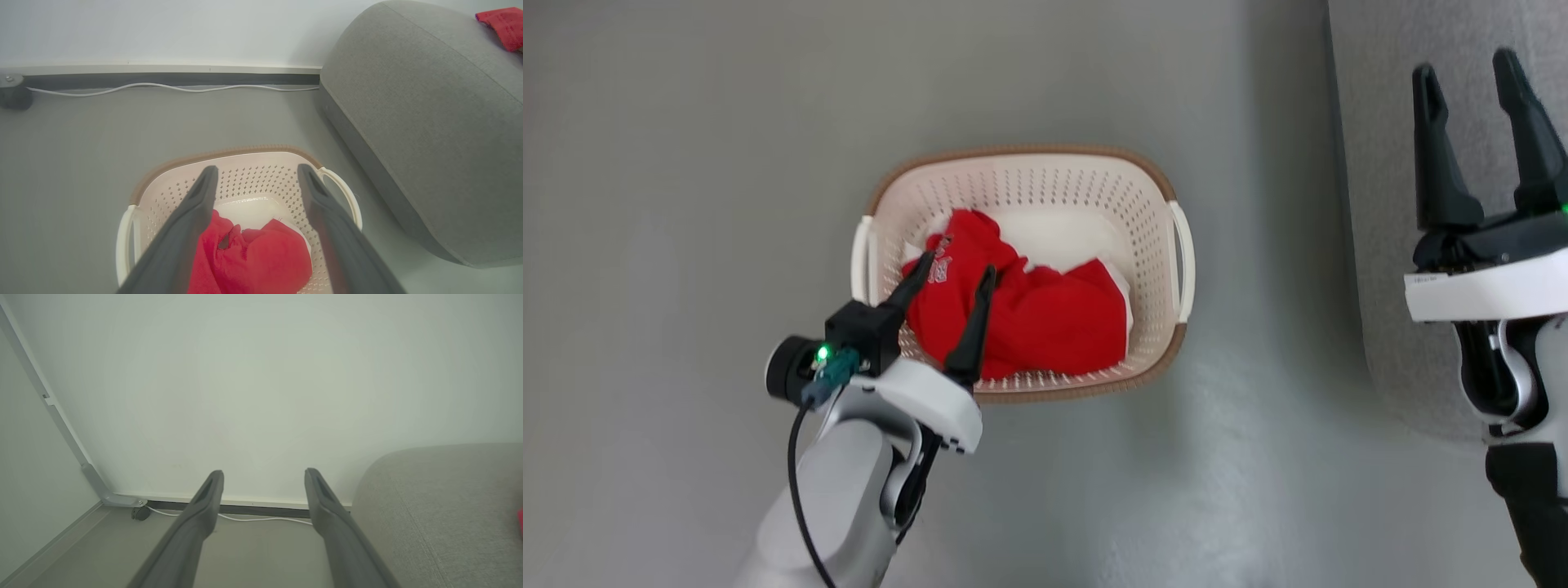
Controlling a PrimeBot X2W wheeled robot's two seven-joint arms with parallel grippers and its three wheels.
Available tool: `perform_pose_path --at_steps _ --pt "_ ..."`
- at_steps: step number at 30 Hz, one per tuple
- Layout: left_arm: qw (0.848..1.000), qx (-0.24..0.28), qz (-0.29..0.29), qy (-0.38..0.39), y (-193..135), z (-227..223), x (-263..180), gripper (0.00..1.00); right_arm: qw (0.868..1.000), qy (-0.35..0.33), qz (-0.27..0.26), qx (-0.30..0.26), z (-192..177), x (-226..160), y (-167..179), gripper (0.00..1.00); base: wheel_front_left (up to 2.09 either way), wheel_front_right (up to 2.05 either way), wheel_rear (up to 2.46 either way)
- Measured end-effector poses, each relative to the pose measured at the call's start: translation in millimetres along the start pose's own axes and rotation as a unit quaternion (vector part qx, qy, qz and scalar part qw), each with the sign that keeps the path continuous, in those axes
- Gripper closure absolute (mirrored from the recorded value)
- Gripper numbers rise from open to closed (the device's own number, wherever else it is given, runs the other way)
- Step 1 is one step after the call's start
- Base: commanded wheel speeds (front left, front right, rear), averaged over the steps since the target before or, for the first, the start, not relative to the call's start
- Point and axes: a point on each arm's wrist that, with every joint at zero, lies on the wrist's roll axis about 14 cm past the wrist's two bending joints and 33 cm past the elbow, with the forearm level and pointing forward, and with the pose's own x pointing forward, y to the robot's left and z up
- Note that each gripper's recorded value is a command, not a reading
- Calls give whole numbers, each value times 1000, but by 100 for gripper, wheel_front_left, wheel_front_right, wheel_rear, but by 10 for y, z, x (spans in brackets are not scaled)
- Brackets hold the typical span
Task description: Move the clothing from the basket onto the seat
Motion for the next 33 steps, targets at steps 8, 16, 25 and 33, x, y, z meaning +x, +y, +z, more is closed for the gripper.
perform_pose_path --at_steps 8,16,25,33 --pt "997 14 -34 74 -45 -539 534 0 1000 10 8 -3 -281 214 -96 0 0 0 0" --pt "985 47 -53 156 -19 -1116 857 0 999 35 -6 -8 -562 209 -270 0 0 0 0" --pt "967 87 -42 235 140 -1539 1019 0 998 53 -13 -6 -759 182 -331 0 0 0 0" --pt "946 139 -18 292 296 -1751 1142 0 998 61 -20 0 -894 189 -364 0 0 0 0"
